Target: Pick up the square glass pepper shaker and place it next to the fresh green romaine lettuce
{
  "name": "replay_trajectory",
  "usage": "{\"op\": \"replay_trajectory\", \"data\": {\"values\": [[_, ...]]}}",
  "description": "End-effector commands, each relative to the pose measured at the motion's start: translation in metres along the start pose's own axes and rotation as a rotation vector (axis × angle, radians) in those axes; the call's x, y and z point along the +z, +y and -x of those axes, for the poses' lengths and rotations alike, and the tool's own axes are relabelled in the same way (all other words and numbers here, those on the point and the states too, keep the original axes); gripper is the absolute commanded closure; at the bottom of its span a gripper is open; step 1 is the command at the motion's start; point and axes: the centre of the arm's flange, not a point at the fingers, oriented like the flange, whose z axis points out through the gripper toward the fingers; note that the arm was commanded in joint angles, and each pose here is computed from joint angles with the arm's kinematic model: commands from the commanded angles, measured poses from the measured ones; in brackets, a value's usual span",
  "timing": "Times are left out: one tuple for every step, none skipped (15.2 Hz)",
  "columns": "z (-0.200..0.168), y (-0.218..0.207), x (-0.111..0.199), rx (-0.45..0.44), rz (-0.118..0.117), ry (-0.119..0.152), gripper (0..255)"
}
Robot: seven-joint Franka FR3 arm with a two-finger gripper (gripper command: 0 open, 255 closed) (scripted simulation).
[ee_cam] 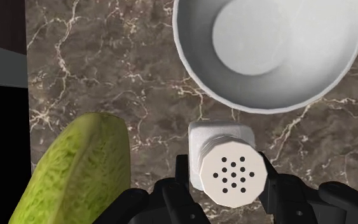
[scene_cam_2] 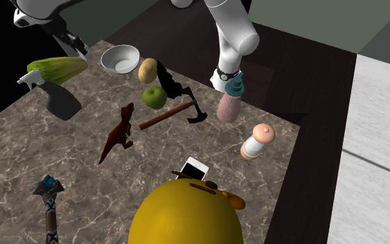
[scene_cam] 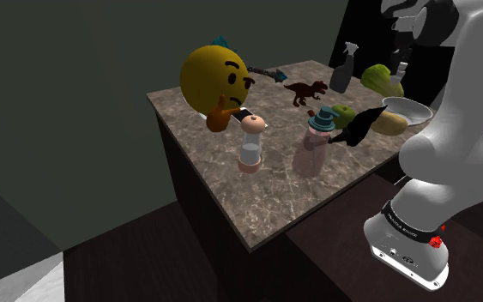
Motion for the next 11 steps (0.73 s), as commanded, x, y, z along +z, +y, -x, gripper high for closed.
{"op": "replay_trajectory", "data": {"values": [[-0.003, 0.001, 0.010, 0.000, 0.000, 0.000, 255], [-0.004, 0.001, 0.015, 0.000, 0.000, 0.000, 255], [-0.005, 0.001, 0.020, 0.000, 0.000, 0.000, 255], [-0.006, 0.001, 0.025, 0.000, 0.000, 0.000, 255], [-0.008, 0.001, 0.031, 0.000, 0.000, 0.000, 255], [-0.009, 0.001, 0.036, 0.000, 0.000, 0.000, 255], [-0.010, 0.001, 0.041, 0.000, 0.000, 0.000, 255], [-0.011, 0.001, 0.046, 0.000, 0.000, 0.000, 255], [-0.012, 0.001, 0.051, 0.000, 0.000, 0.000, 255], [-0.013, 0.000, 0.056, 0.000, 0.000, 0.000, 255], [-0.014, 0.000, 0.061, 0.000, 0.000, 0.000, 255]]}}
